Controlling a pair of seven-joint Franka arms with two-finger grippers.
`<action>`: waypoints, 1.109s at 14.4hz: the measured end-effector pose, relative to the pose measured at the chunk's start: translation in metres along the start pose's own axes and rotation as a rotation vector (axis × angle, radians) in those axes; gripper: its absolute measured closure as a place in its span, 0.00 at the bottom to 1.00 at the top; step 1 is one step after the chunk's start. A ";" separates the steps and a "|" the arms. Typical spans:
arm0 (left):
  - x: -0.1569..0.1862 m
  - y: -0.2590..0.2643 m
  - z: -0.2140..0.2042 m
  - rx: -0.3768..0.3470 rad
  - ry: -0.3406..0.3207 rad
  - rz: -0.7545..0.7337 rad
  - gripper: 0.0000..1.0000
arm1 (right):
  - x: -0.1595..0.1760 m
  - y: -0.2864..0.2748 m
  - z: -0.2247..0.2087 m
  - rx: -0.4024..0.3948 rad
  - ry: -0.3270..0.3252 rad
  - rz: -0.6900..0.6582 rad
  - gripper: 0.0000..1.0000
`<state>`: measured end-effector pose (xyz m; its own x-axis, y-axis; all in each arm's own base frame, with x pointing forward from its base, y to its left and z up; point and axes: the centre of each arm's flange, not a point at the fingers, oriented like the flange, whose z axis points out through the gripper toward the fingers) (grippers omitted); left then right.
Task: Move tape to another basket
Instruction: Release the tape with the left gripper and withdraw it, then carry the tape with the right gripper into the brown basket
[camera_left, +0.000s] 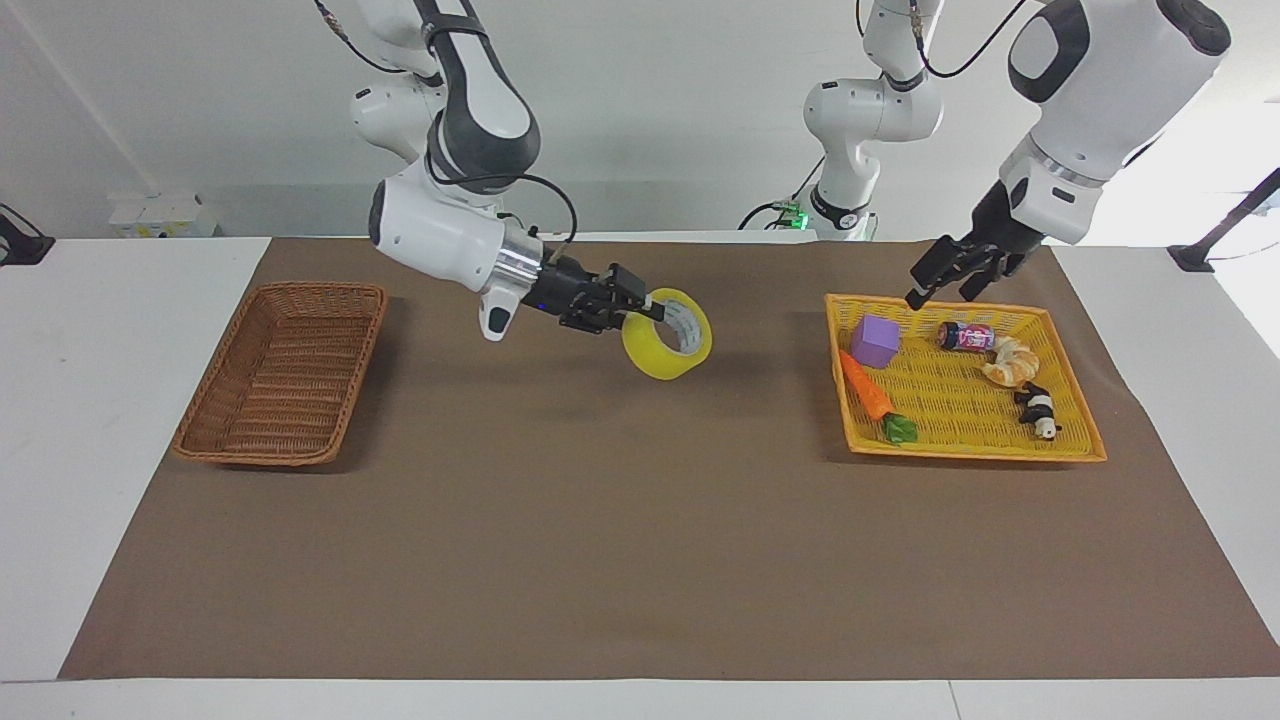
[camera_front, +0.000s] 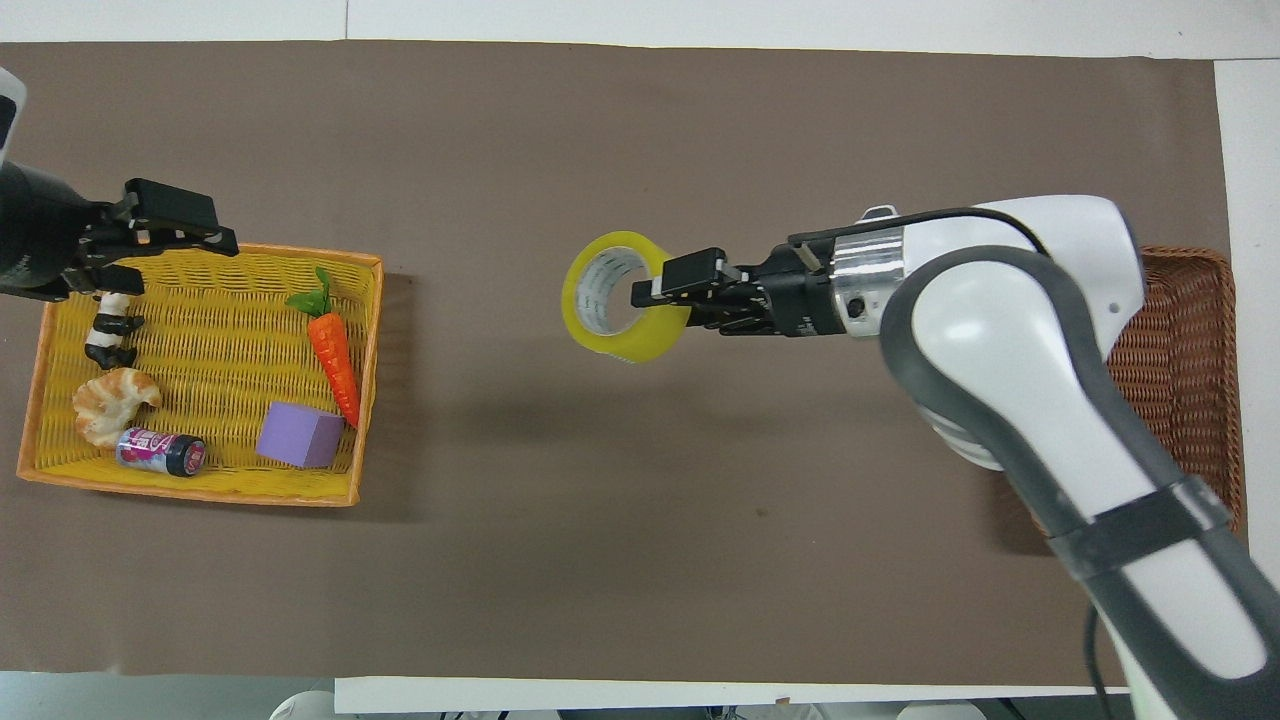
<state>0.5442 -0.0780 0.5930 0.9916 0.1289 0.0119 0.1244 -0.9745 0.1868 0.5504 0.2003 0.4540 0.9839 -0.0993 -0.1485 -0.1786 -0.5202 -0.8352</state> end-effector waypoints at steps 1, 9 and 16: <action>0.007 -0.023 -0.001 0.008 0.004 0.049 0.00 | 0.011 0.019 -0.030 -0.006 -0.005 -0.018 0.45; 0.021 -0.103 -0.013 0.022 0.023 0.071 0.00 | 0.001 0.195 -0.321 -0.112 -0.039 -0.181 0.45; 0.014 -0.077 -0.016 0.159 -0.010 0.166 0.00 | -0.014 0.359 -0.391 -0.109 -0.105 -0.291 0.45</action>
<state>0.5483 0.0020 0.5943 0.9991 -0.0370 0.0198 -0.0375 -0.9990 0.0261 0.4701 -0.3170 0.3636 0.9880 0.1517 0.0298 0.1162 -0.6018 -0.7901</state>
